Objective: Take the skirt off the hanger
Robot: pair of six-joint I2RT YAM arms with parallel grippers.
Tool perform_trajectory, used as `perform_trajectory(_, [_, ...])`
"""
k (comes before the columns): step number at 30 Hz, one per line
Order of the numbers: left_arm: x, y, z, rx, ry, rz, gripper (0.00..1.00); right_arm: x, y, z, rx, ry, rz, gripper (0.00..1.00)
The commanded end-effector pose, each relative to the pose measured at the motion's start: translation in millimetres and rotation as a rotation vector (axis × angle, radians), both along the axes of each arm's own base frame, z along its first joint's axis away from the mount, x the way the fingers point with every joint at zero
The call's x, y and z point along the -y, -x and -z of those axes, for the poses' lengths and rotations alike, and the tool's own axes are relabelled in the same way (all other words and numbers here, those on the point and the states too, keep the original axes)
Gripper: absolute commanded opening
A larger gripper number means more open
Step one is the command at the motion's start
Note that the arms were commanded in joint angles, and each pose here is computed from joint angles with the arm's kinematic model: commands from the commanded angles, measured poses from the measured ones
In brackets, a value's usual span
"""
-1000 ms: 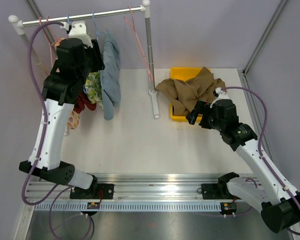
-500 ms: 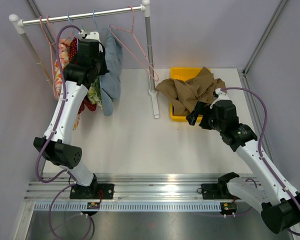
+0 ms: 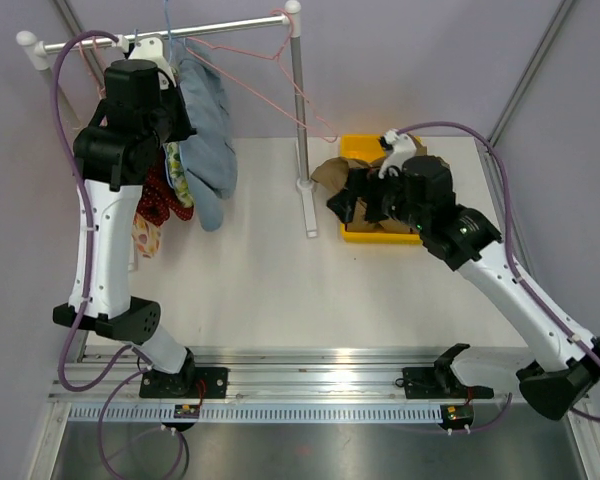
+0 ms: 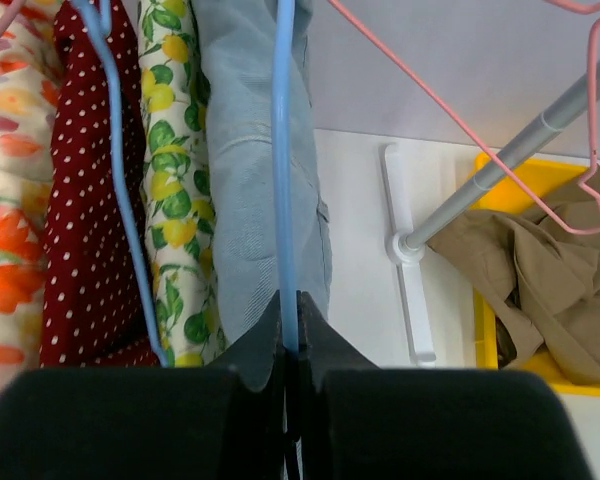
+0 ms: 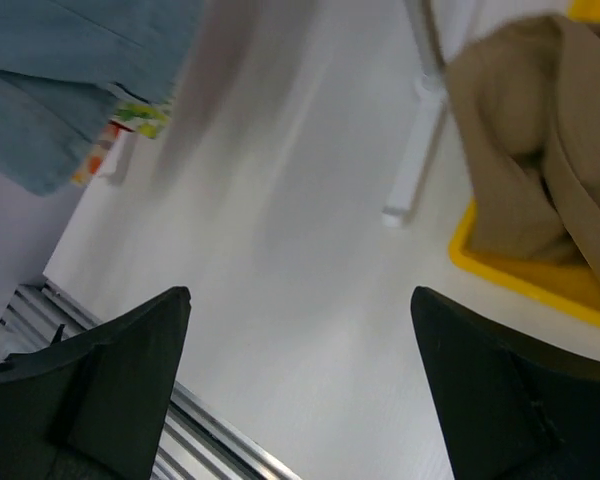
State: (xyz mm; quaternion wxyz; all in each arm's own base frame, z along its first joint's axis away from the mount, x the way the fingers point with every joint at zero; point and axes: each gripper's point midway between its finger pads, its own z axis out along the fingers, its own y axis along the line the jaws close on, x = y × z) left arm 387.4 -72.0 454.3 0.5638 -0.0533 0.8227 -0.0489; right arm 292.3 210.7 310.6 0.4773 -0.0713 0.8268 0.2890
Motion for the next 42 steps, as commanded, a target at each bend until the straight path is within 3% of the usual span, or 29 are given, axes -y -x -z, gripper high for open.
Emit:
perform_trajectory(1, [-1.9,25.3,-81.6,0.266,0.082,0.015,0.00,-60.5,3.6,-63.4,0.175,0.003,-0.139,1.00])
perform_trajectory(6, [-0.9,47.0,-83.3,0.259,0.112,0.039,0.00,-116.7,11.5,-101.8,0.245,-0.030,-0.210,1.00])
perform_trajectory(9, [0.7,52.2,-75.5,0.240,0.122,0.048,0.00,-148.0,9.1,-93.2,0.233,-0.010,-0.247,0.99])
perform_trajectory(14, [2.1,33.6,-9.5,0.070,0.049,0.039,0.00,-186.2,2.0,-77.9,0.208,0.016,-0.293,0.99])
perform_trajectory(20, [11.6,12.5,66.0,-0.104,0.024,0.048,0.00,-201.3,2.3,-56.9,0.177,0.031,-0.307,0.99])
perform_trajectory(28, [9.3,63.6,109.0,-0.227,0.059,0.034,0.00,-201.9,30.4,-38.4,0.144,0.041,-0.359,0.99])
perform_trajectory(32, [12.7,82.7,109.8,-0.203,0.120,0.052,0.00,-207.3,56.6,-27.0,0.129,0.022,-0.396,1.00])
perform_trajectory(42, [39.3,93.6,61.2,-0.120,0.216,0.118,0.00,-236.3,92.1,0.5,0.075,-0.008,-0.443,0.99])
